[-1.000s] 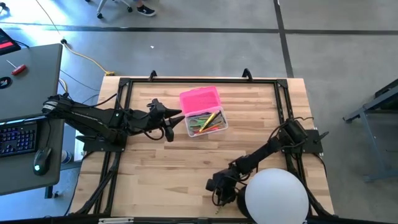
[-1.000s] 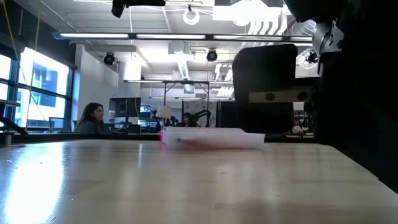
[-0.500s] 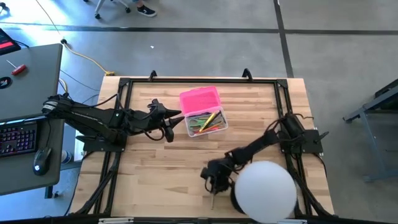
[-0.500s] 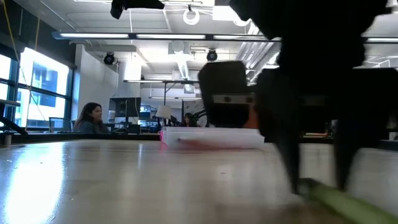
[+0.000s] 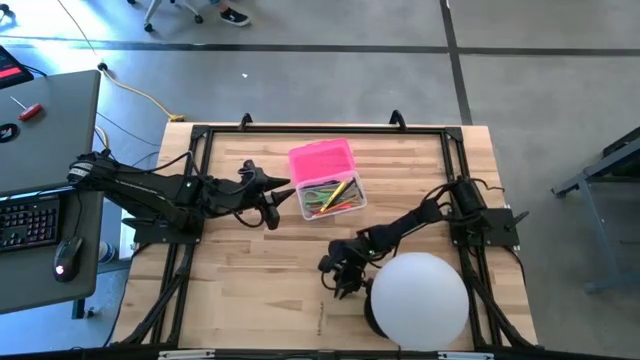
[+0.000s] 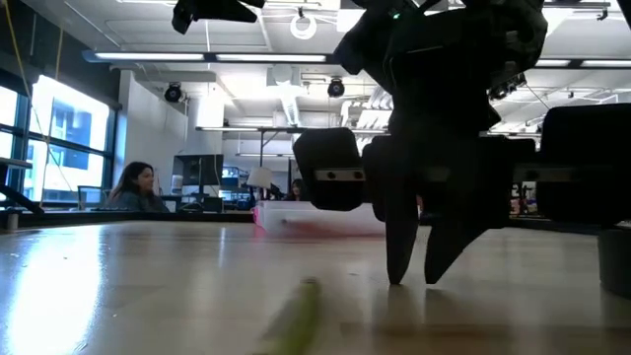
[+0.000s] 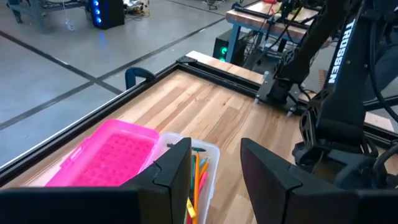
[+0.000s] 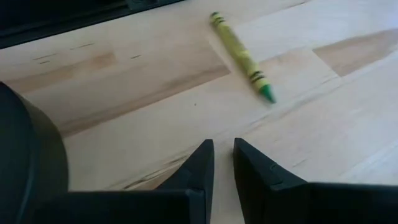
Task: Pick & place school supplies into a supply box
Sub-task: Put the green crayon into the pink supply box
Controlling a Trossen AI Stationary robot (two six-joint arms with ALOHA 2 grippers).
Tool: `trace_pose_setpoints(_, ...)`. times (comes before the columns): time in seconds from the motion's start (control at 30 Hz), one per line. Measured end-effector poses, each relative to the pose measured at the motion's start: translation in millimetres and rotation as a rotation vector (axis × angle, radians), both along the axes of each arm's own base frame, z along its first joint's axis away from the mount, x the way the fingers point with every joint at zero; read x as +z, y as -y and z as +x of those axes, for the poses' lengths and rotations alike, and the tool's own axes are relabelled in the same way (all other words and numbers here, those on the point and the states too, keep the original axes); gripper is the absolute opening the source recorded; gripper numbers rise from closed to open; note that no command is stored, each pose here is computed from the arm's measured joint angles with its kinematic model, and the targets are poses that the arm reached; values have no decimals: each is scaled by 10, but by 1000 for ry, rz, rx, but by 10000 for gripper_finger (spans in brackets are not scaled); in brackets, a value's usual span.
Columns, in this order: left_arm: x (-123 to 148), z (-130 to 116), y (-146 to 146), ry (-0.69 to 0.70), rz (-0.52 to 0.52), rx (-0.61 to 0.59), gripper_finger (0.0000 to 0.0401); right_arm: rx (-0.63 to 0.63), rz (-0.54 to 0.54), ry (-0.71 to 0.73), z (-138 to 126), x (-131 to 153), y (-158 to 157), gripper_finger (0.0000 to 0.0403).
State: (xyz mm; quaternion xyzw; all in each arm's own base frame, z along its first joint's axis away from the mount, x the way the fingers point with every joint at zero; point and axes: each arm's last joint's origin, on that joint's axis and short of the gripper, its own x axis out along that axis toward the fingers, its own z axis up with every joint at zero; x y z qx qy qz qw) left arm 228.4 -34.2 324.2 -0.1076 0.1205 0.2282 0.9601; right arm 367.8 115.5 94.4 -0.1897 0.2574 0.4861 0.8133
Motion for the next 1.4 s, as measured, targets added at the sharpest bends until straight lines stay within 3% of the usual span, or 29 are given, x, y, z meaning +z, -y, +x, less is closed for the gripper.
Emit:
trace_pose_setpoints(0.1, 0, 0, 0, 0, 0, 0, 170, 33, -9, 43, -9, 41, -47, 56)
trace_pose_setpoints(0.37, 2, 1, 0, 1, 1, 0, 170, 127, 28, 405, 139, 329, -50, 86)
trace_pose_setpoints(0.47, 15, 5, 1, 16, -2, -1, 170, 215, 92, 412, 194, 394, -47, 84)
trace_pose_setpoints(0.57, 23, -4, 12, 22, -31, -40, 170, 213, 97, 370, 281, 419, -64, 78)
trace_pose_setpoints(0.67, -29, -46, 101, -14, -124, -106, 170, 193, 80, 335, 339, 444, -26, 72)
trace_pose_setpoints(0.87, -275, -198, 594, -157, -323, -174, 170, 86, 80, 301, 414, 521, 316, 62)
trace_pose_setpoints(1.1, -664, -309, 1415, -109, -470, -122, 170, -32, 81, 243, 396, 681, 742, 59)
trace_pose_setpoints(1.23, -1061, -229, 1771, -105, -533, -81, 170, -69, 86, 245, 371, 806, 869, 59)
trace_pose_setpoints(1.4, -1493, 0, 2088, -185, -529, -48, 170, -126, 118, 181, 334, 880, 938, 59)
